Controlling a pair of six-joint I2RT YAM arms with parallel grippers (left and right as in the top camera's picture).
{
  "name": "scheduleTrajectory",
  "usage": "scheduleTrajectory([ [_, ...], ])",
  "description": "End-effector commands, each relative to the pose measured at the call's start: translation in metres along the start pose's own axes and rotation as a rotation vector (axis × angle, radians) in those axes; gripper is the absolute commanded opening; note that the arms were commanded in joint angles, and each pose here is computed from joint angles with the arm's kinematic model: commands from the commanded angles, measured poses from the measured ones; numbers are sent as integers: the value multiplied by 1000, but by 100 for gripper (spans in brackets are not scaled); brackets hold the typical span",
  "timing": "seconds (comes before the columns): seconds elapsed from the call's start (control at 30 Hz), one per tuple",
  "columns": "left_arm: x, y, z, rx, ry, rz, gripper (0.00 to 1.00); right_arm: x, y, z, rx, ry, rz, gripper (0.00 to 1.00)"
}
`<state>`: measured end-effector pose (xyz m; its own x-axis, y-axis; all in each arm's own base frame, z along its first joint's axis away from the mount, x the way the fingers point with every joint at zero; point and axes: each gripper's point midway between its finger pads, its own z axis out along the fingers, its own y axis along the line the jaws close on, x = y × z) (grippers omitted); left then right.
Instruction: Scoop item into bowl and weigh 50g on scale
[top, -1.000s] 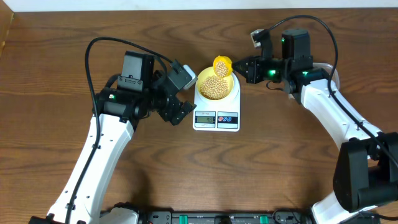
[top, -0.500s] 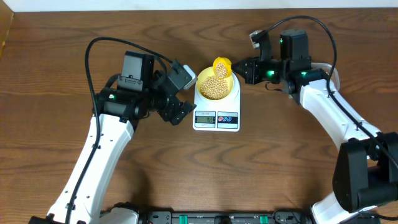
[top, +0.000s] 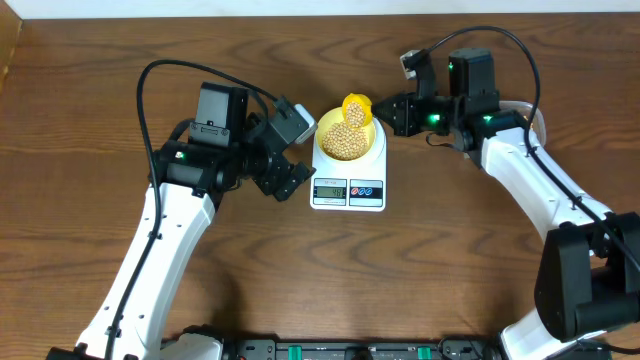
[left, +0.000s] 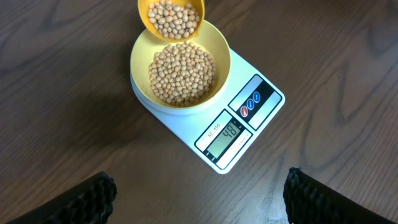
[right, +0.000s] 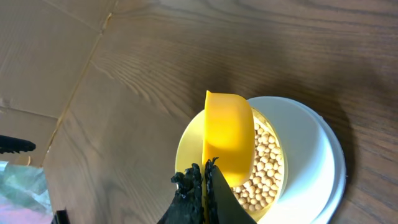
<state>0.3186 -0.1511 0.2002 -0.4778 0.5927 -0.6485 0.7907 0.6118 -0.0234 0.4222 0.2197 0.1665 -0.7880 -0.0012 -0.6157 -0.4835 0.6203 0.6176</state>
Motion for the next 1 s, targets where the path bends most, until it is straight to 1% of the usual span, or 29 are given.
scheduleTrajectory([
  [0.0,5,1,1,-5,9,3,88,2,17,-2,-96,16,-71,1],
  [0.03,5,1,1,-5,9,3,88,2,18,-3,-103,16,-81,1],
  [0.13,5,1,1,-5,9,3,88,-1,1,-2,-8,-2,-41,1],
  [0.27,5,1,1,-5,9,3,88,1,12,-2,-71,9,-82,1],
  [0.33,5,1,1,-5,8,3,88,-1,6,-3,-37,2,-56,1],
  [0.43,5,1,1,-5,9,3,88,-1,9,-5,-66,4,-61,1],
  [0.6,5,1,1,-5,9,3,88,-2,6,-6,-56,-1,-57,1],
  [0.63,5,1,1,-5,9,3,88,-3,2,-6,-35,-4,-32,1],
  [0.67,5,1,1,-5,9,3,88,-1,5,-6,-53,3,-39,1],
  [0.73,5,1,1,-5,9,3,88,6,29,-7,-185,28,-163,1],
  [0.77,5,1,1,-5,9,3,88,7,33,-7,-204,28,-192,1],
  [0.8,5,1,1,-5,9,3,88,5,30,-5,-183,21,-192,1],
  [0.9,5,1,1,-5,8,3,88,-2,1,-2,-8,-4,-60,1],
  [0.97,5,1,1,-5,9,3,88,-2,-5,-2,24,-8,-21,1],
])
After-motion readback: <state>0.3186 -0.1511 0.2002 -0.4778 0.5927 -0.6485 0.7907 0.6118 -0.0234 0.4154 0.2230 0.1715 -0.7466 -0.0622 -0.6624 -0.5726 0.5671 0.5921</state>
